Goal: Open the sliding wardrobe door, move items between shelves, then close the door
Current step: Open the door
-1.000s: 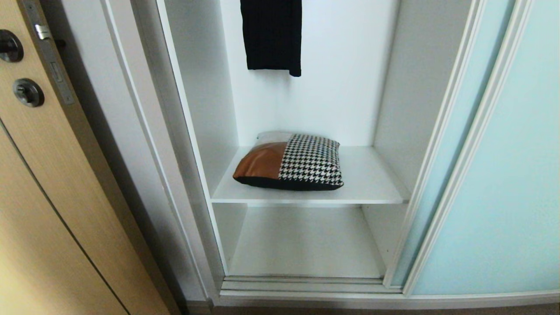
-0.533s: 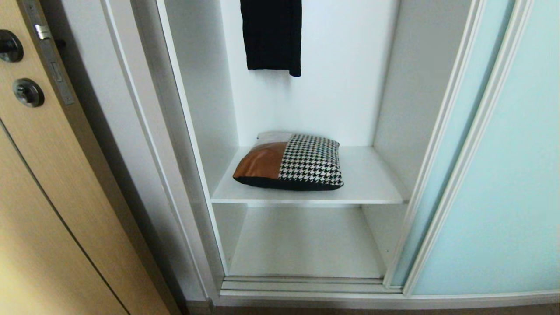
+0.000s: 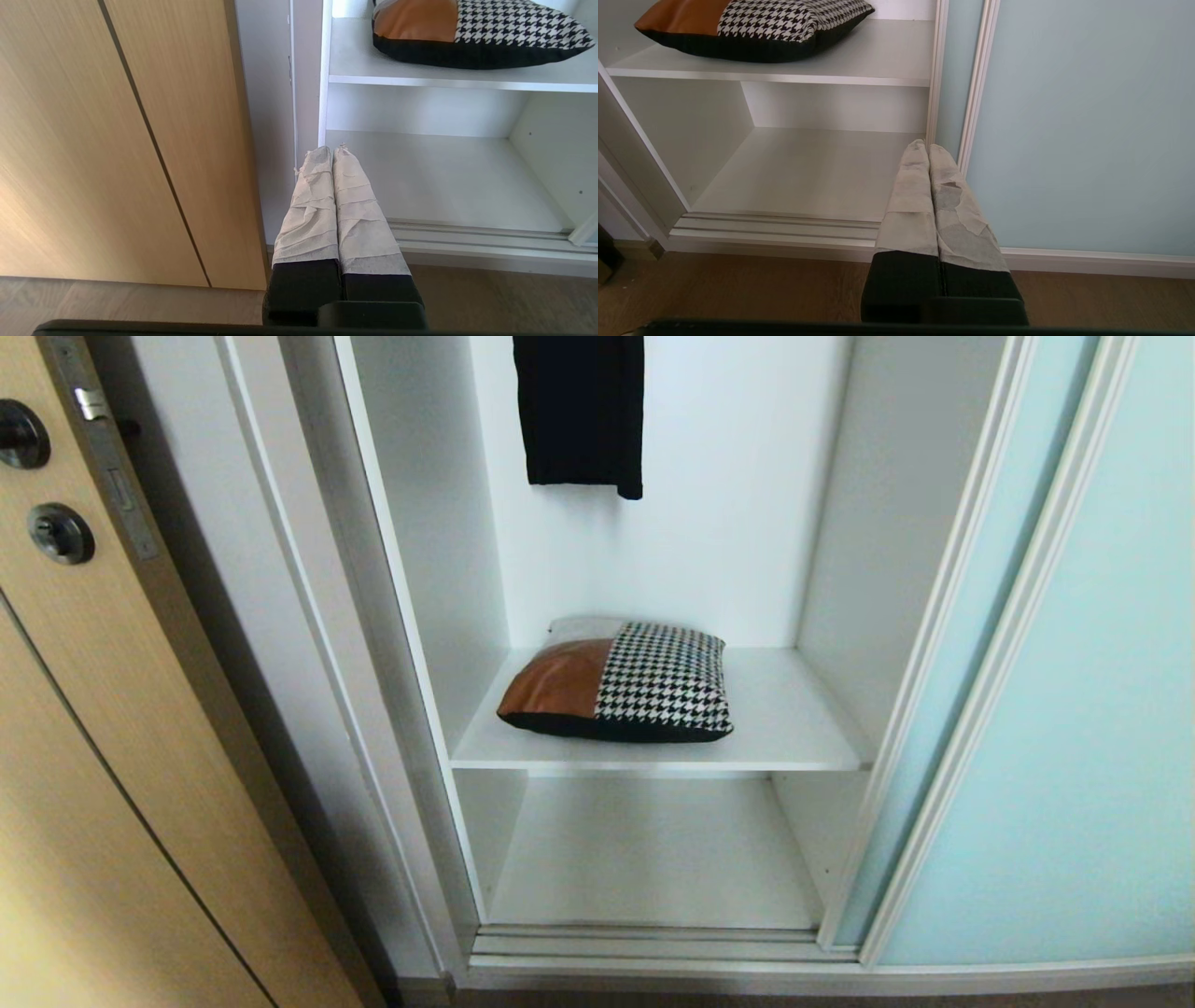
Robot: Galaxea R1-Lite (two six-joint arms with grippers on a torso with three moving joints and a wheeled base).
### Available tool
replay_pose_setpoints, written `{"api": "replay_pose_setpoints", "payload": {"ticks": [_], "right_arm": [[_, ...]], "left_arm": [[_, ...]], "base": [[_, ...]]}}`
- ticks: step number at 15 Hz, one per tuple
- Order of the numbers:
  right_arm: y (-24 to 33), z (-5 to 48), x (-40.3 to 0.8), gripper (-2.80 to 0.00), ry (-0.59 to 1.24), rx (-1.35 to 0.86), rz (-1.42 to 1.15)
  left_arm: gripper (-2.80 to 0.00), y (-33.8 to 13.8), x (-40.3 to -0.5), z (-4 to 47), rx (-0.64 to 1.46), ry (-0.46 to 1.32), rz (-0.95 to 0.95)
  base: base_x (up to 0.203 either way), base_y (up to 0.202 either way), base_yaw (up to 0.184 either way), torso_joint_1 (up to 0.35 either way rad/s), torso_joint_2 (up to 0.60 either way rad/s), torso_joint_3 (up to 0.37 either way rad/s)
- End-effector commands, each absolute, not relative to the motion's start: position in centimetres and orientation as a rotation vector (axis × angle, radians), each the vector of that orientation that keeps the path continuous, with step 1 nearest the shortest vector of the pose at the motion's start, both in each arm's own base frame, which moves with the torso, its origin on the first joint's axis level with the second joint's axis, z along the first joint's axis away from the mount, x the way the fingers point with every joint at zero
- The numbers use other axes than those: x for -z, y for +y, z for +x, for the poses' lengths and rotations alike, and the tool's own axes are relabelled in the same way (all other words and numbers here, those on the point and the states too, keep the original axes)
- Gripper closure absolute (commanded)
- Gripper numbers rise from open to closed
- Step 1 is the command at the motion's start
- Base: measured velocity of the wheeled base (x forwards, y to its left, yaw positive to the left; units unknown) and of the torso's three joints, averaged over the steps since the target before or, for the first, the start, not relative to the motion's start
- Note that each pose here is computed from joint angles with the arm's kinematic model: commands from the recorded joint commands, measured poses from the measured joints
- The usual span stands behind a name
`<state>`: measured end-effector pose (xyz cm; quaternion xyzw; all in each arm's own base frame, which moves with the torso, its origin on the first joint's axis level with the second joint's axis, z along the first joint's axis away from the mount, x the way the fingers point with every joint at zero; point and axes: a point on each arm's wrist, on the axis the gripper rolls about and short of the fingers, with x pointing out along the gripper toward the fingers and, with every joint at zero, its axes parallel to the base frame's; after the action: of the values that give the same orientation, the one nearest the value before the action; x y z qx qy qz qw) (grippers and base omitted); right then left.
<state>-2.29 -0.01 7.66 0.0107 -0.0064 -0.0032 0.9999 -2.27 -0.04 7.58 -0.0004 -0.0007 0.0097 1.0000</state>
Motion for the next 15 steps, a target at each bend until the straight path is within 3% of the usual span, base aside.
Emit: {"api": "replay_pose_setpoints", "payload": {"ticks": [1, 4, 10, 15], "right_arm": [[-0.01, -2.28, -7.67, 0.00, -0.012, 0.006, 0.022], [-0.01, -2.28, -7.67, 0.00, -0.012, 0.006, 0.022], [-0.01, -2.28, -7.67, 0.00, -0.012, 0.006, 0.022], [-0.01, -2.28, -7.67, 0.00, -0.012, 0.006, 0.022]], "left_arm": [[0.00, -0.04, -7.59, -2.26, -0.020, 0.000, -0.002], [0.00, -0.04, -7.59, -2.26, -0.020, 0.000, -0.002], [0.00, -0.04, -7.59, -2.26, -0.020, 0.000, -0.002], [0.00, -0.04, -7.59, -2.26, -0.020, 0.000, -0.002]], "base": [[0.000, 0.000, 0.000, 0.000, 0.00, 0.000], [0.030, 0.000, -0.001, -0.001, 0.00, 0.001], [0.173, 0.000, -0.001, 0.006, 0.00, 0.003], [0.000, 0.000, 0.000, 0.000, 0.00, 0.000]]}}
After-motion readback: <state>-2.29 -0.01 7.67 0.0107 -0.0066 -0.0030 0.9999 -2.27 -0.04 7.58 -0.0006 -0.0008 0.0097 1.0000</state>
